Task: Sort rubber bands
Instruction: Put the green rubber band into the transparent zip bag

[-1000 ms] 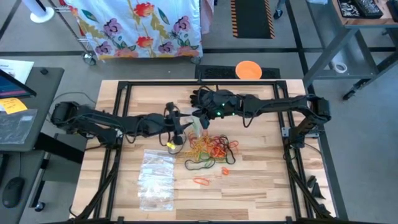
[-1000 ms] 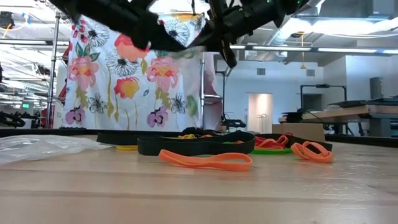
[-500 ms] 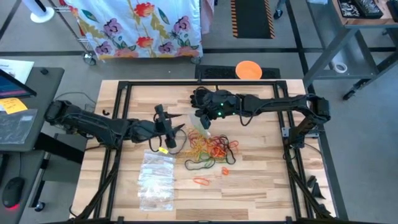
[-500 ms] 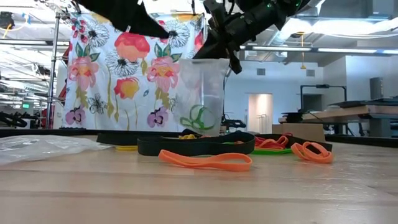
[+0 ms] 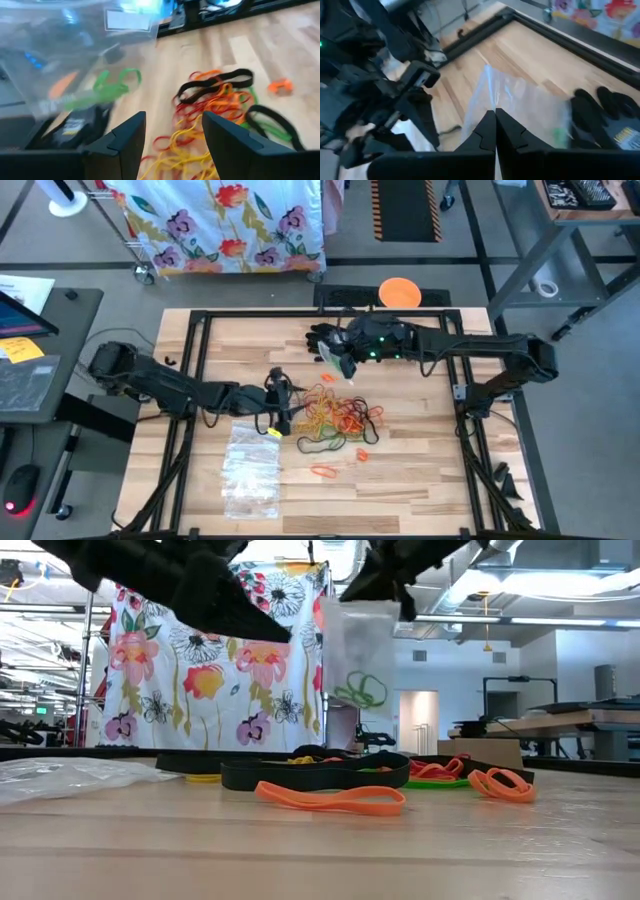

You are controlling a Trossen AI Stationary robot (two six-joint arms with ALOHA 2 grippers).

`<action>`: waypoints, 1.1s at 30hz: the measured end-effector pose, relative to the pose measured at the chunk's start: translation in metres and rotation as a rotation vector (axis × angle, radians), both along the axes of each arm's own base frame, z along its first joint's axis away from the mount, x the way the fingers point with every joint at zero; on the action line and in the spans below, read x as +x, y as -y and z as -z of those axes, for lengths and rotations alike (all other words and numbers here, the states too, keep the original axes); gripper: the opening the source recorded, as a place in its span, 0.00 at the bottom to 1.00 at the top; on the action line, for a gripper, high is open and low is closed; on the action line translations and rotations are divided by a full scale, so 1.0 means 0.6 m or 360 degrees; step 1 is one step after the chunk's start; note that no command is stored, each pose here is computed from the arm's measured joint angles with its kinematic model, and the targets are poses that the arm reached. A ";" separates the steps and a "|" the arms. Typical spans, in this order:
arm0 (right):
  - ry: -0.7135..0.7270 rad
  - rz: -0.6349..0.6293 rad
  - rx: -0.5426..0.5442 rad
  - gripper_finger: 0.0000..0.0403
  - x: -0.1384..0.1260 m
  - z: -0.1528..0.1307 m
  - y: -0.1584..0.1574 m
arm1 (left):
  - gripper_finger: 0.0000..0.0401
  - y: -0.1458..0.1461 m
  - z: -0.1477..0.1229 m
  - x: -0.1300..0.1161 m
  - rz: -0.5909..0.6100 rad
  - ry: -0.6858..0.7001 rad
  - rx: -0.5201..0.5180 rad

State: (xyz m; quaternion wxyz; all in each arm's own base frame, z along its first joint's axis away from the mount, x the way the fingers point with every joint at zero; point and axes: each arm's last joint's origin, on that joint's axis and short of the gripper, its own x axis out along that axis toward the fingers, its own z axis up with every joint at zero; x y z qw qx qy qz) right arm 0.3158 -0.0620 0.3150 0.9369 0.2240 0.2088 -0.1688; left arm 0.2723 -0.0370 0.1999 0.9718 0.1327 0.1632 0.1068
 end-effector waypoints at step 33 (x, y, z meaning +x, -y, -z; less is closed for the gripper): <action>-0.0083 0.0061 0.0059 0.00 -0.022 0.001 0.029 | 0.48 0.010 0.046 0.036 0.0166 0.0028 -0.0118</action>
